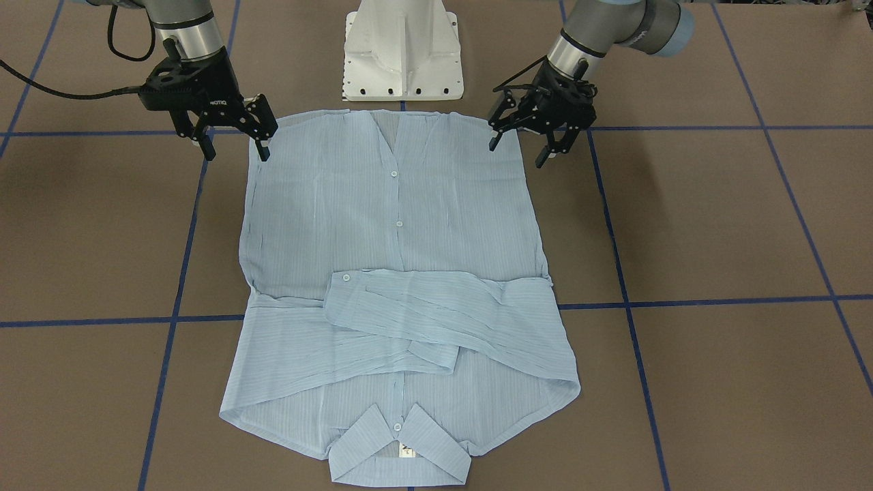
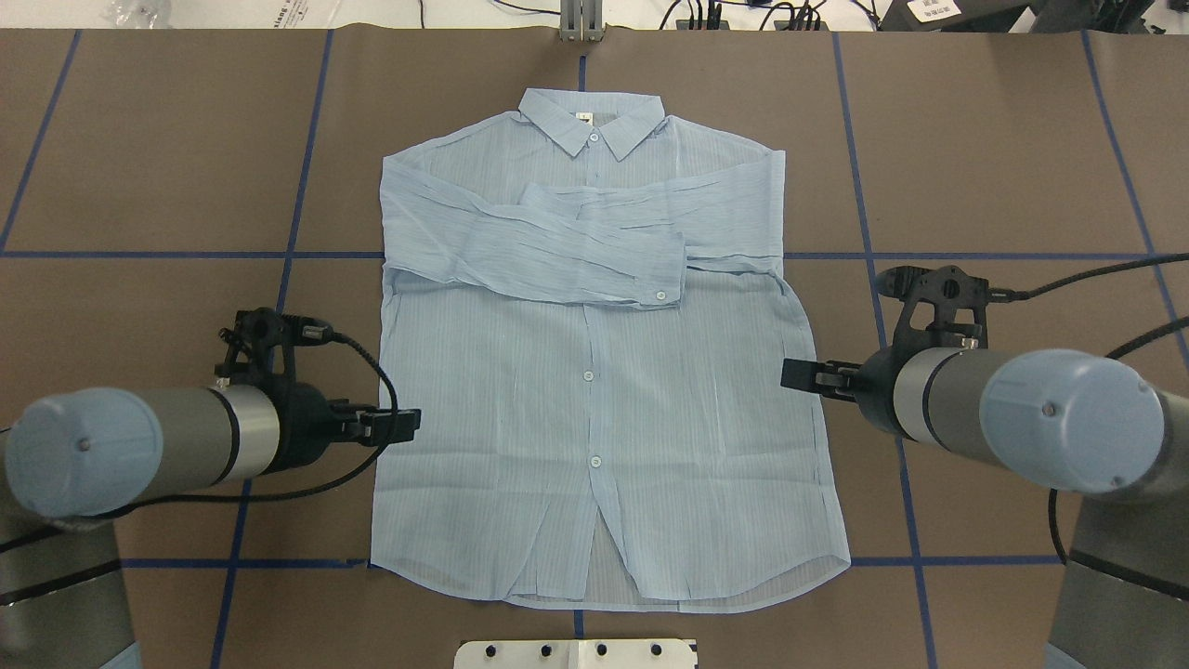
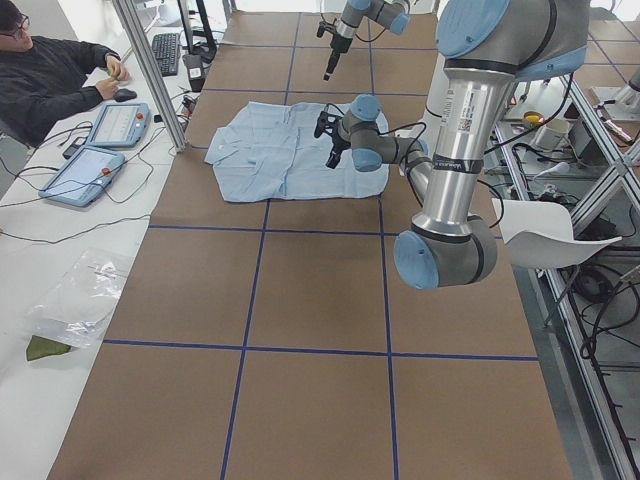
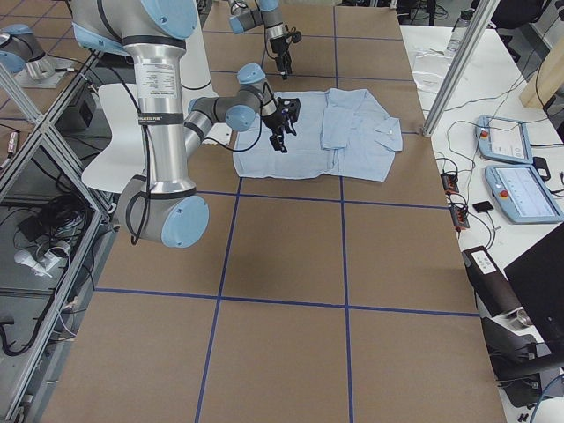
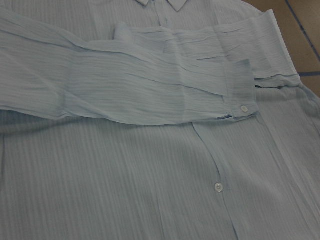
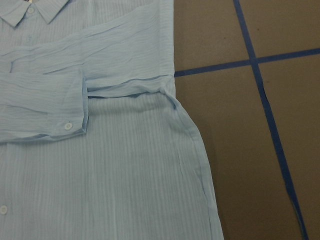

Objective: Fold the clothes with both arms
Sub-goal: 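Release the sleeve with the left gripper while the right gripper moves toward the shirt side, then move both grippers down to the shirt hem corners nearest the robot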

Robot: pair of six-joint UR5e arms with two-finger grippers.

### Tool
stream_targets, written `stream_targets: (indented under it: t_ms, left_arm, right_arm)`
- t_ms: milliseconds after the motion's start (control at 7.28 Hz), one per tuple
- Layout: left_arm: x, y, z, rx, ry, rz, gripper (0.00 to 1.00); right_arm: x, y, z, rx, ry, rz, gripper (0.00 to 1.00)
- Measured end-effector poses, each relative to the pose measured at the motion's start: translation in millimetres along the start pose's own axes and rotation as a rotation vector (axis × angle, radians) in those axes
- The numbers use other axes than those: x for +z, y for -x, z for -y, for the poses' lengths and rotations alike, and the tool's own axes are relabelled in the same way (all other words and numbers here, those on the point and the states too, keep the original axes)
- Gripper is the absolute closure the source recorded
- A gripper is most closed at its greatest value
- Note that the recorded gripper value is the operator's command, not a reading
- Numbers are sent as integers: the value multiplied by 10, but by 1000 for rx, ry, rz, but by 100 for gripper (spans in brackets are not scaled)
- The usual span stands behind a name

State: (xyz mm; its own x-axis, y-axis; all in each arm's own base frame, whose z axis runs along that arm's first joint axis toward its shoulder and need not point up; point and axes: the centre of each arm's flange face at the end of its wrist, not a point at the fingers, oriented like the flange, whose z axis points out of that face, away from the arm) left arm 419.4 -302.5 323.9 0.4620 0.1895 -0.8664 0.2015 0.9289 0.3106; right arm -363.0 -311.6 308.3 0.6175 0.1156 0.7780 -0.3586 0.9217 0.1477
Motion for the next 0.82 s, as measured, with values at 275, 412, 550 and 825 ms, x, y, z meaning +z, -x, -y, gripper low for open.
stream_targets:
  t_ms: [275,412,550,825]
  left_arm:
    - [86,64,-589,-56,26,40,18]
    - [135,7,-840,-80,39,47,52]
    - [178,-49,-1041,-102,58,57,72]
    - [256,-91,-1237,-121,86,98,74]
  right_arm:
    - [6,-161,-201,-7,-1,27,0]
    - [7,-185,-223,-8,-3,31,0]
    - [8,-194,-229,-9,-5,32,0]
    - [14,-197,-236,-10,-7,31,0]
